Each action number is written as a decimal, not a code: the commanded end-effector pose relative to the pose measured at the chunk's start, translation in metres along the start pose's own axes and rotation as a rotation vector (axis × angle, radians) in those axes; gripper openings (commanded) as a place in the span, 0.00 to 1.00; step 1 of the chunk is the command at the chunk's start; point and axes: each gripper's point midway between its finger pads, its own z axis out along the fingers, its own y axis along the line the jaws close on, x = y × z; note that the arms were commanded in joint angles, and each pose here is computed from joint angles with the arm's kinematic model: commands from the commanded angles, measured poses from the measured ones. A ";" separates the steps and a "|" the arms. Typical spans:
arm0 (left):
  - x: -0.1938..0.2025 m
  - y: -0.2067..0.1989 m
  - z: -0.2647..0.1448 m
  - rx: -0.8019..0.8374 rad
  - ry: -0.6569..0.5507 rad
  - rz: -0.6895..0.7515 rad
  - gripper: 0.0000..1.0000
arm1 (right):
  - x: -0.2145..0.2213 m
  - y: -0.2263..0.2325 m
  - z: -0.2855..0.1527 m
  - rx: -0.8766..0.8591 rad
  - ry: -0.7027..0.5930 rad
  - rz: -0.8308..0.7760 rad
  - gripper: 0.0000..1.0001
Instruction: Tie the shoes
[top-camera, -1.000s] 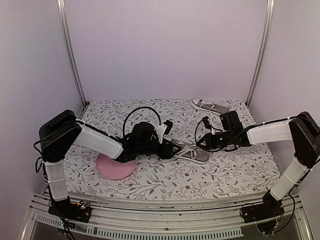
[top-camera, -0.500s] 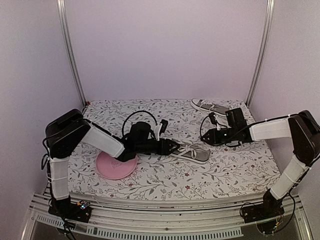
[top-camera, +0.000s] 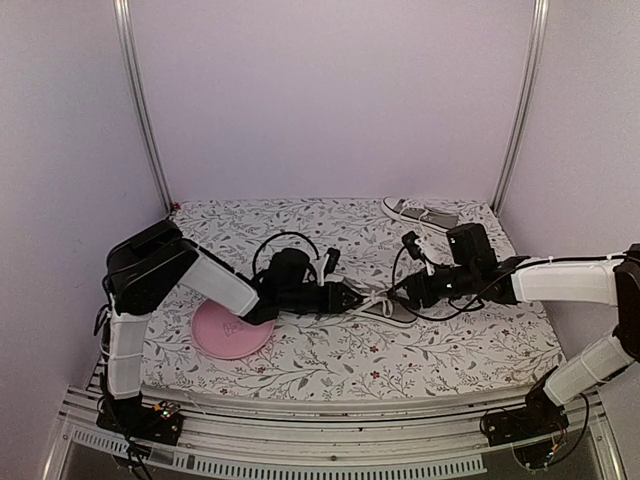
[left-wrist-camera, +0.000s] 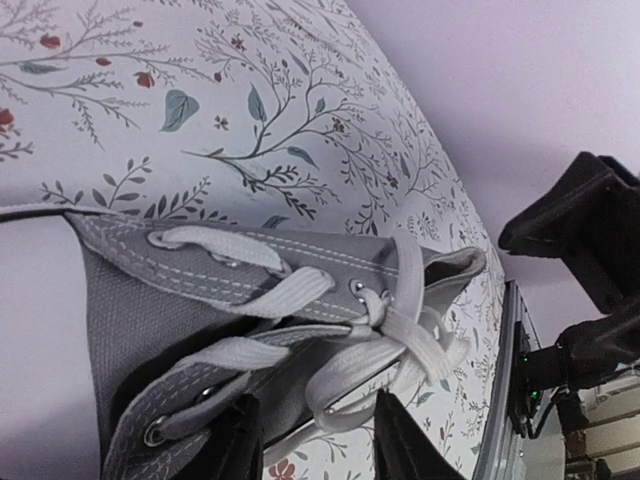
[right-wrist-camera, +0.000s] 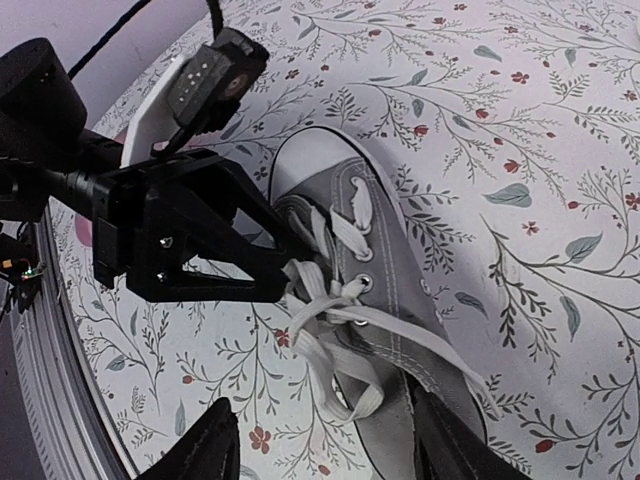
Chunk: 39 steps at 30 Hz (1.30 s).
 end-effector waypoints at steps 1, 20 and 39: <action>0.003 0.001 0.006 0.013 0.013 -0.037 0.36 | 0.012 0.002 0.010 0.056 0.046 -0.125 0.63; -0.003 0.002 0.009 0.042 -0.008 -0.065 0.14 | 0.015 -0.006 0.049 0.228 0.139 -0.335 0.39; -0.015 0.020 -0.002 -0.043 -0.083 -0.092 0.00 | 0.009 -0.013 0.039 0.293 0.114 -0.313 0.03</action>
